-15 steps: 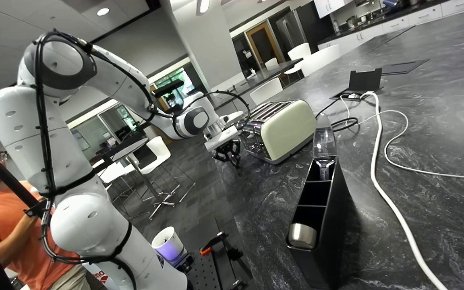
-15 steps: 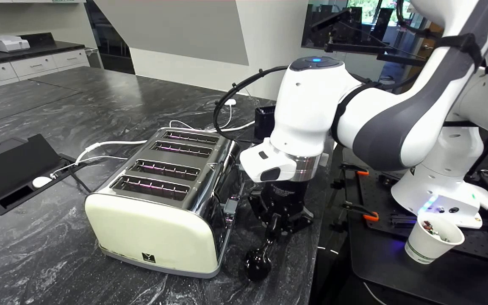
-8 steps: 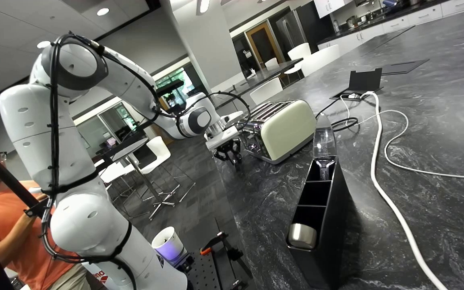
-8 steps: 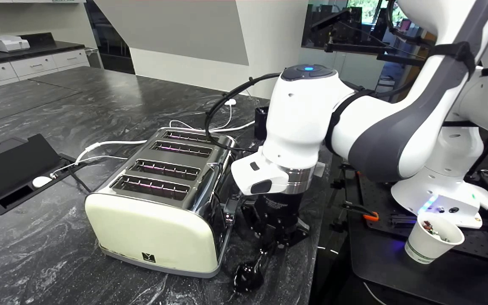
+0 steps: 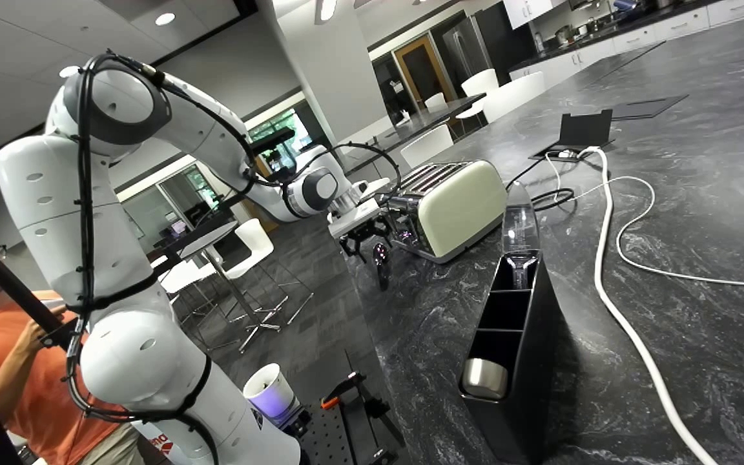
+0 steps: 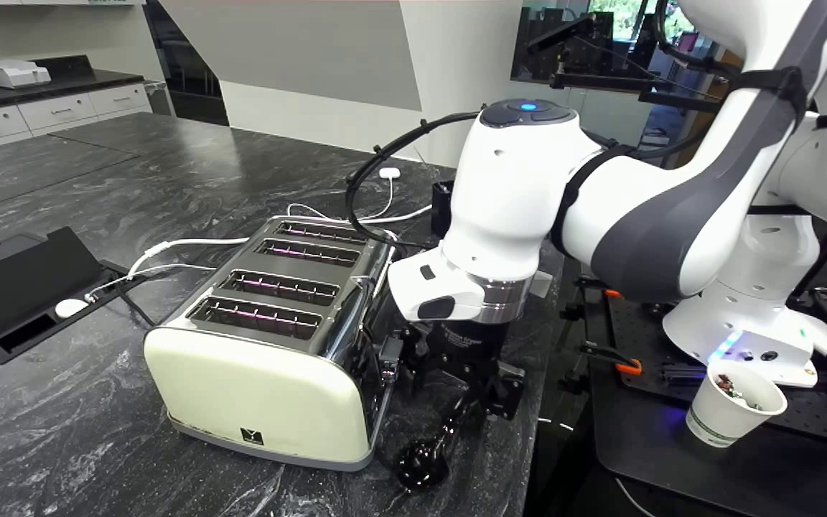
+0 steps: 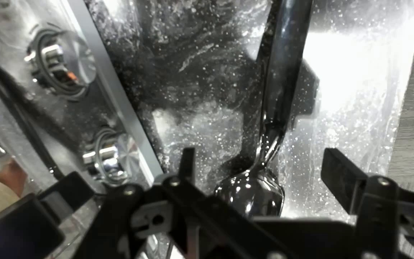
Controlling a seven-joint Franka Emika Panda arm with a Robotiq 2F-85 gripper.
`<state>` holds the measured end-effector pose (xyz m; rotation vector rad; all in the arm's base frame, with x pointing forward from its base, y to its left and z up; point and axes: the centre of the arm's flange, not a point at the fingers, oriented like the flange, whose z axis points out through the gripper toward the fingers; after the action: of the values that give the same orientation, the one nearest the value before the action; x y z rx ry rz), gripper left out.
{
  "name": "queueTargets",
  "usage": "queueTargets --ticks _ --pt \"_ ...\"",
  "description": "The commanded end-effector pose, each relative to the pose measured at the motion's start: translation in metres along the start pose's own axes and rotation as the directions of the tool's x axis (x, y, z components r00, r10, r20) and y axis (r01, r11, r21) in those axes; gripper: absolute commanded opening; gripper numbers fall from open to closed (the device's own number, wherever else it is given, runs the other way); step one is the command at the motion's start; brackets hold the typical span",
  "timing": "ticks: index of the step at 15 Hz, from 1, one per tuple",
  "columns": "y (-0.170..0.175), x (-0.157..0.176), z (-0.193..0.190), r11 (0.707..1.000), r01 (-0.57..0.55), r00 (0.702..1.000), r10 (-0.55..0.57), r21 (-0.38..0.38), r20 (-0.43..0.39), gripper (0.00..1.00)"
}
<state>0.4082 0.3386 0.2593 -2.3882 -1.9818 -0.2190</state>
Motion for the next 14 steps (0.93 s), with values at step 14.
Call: queueTargets --ticks 14 --pt "-0.027 -0.091 -0.156 0.956 -0.266 0.964 0.262 -0.126 -0.048 1.00"
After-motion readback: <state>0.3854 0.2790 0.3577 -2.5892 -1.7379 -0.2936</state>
